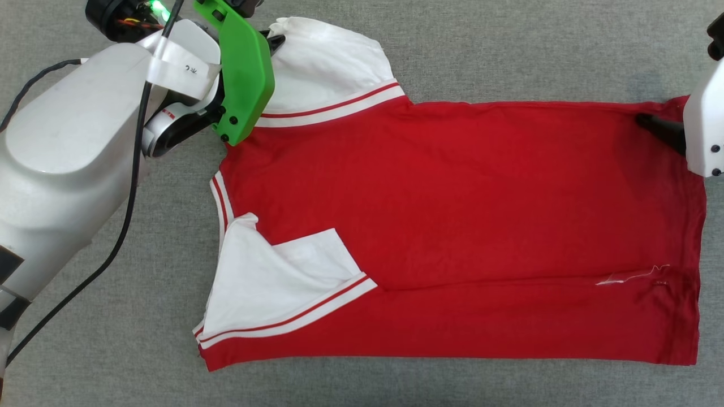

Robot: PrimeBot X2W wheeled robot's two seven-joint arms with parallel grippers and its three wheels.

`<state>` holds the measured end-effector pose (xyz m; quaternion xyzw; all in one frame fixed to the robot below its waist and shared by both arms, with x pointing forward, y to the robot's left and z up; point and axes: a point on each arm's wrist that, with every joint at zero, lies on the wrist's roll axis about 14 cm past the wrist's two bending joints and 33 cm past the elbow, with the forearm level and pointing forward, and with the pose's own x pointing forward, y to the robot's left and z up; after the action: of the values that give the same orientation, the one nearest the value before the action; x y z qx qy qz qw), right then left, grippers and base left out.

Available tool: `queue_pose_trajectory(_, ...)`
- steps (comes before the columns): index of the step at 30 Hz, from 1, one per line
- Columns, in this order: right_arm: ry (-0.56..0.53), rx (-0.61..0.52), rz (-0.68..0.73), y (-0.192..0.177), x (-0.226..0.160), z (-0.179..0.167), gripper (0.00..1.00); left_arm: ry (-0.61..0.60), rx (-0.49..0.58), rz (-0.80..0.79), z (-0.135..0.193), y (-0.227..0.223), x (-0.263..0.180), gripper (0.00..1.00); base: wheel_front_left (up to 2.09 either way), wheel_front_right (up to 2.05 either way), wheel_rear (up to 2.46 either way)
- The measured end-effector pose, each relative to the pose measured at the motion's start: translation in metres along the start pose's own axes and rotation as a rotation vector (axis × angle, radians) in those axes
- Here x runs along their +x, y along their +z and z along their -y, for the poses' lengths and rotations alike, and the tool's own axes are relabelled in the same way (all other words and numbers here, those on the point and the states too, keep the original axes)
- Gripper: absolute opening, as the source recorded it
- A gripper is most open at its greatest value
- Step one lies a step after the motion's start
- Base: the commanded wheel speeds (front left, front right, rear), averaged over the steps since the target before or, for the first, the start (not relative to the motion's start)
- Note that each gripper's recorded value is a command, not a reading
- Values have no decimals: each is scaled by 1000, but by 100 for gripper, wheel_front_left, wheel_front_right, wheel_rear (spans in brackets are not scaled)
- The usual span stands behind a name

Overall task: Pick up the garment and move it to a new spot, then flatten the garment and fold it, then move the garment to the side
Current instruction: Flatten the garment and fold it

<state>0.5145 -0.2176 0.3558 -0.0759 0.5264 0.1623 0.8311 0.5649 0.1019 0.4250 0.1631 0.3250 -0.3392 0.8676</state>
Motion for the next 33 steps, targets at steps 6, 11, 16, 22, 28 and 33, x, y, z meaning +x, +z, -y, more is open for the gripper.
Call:
queue_pose_trajectory(6, 8, 22, 77, 10, -9, 0, 0, 18, -1, 36, -4, 9, -6, 0, 0, 0, 0)
queue_pose_trajectory(11, 13, 29, 174, 22, -24, -2, 0, 33, -7, 58, -3, 12, -17, 0, 0, 0, 0)
queue_pose_trajectory(16, 6, 7, 294, 29, -50, -5, 0, 33, -47, 96, 7, 9, -36, 0, 0, 0, 0)
queue_pose_trajectory(22, 18, -15, 380, 23, -78, -17, 0, 48, -51, 127, 23, 2, -63, 0, 0, 0, 0)
queue_pose_trajectory(28, 35, -17, 402, -1, -94, -31, 0, 43, -64, 152, 48, -7, -91, 0, 0, 0, 0)
queue_pose_trajectory(33, 59, 6, 425, -23, -106, -42, 0, 48, -111, 147, 69, -29, -112, 0, 0, 0, 0)
